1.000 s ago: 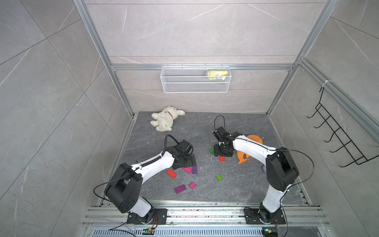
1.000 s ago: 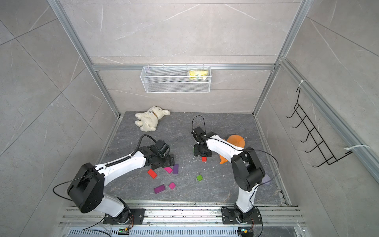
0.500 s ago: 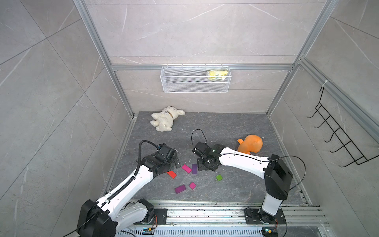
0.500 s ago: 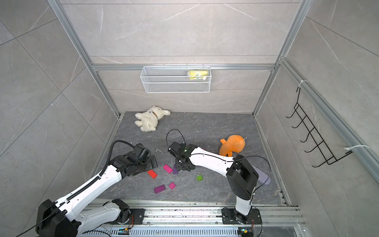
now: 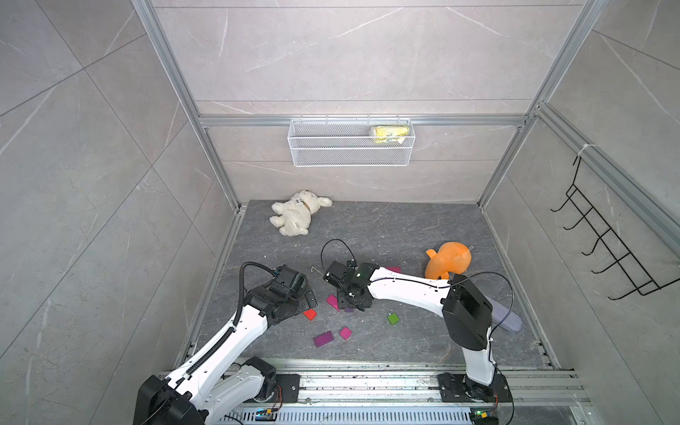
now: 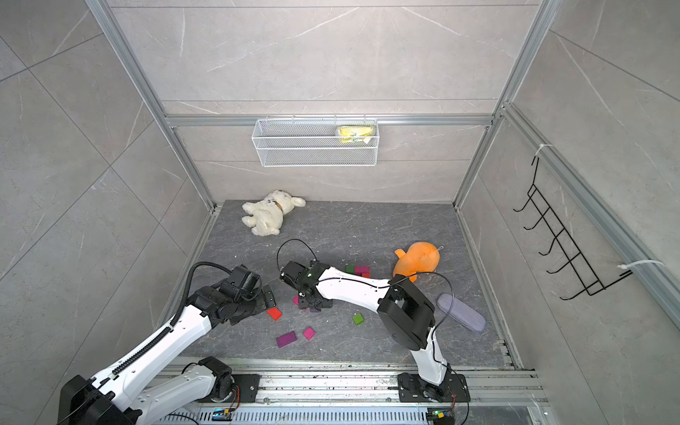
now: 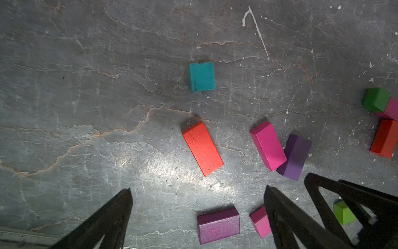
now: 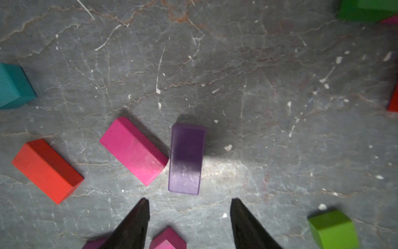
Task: Assemble the number 7 with building blocks
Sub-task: Pick up the building block from the center of the board.
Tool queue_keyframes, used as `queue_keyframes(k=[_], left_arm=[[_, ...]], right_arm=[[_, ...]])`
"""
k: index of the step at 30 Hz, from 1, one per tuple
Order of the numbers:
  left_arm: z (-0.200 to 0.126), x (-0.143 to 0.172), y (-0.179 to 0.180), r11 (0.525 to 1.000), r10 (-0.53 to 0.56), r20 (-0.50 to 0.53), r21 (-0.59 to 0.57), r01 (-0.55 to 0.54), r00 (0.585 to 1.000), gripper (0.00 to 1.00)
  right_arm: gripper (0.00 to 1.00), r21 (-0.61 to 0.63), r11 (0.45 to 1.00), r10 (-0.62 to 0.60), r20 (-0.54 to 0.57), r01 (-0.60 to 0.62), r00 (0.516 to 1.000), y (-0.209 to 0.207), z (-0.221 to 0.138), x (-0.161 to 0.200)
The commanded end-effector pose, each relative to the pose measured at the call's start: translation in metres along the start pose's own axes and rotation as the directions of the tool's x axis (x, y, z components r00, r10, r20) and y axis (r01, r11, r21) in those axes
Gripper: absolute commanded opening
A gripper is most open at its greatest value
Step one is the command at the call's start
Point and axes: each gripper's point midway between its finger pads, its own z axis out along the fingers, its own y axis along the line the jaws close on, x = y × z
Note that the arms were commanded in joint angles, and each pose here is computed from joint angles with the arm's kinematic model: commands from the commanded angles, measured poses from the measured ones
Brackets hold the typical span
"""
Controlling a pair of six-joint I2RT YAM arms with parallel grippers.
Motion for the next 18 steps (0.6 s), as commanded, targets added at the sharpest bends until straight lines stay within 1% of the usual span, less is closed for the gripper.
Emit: queue_keyframes(k=[1,8,18], left_arm=[[-0.004,0.000,-0.002,1.000,0.019,-0.001,0.019,-0.019,1.000,0.99],[-0.003,0.002,-0.004,0.999,0.020,-0.011,0.036,-0.020,1.000,0.99],[-0.002,0.004,-0.002,0.999,0.021,-0.015,0.032,-0.021,1.000,1.00]], right_arm=[[0.63,0.055,0.998,0.004,-0.007,-0.004,1.000,-0.003,0.008,0.000],[0.63,0.079,0.997,-0.012,-0.035,0.014,0.999,-0.003,0.020,-0.001],[0.59,0.064,0.998,0.026,-0.052,-0.023,0.998,-0.008,0.034,-0.006]])
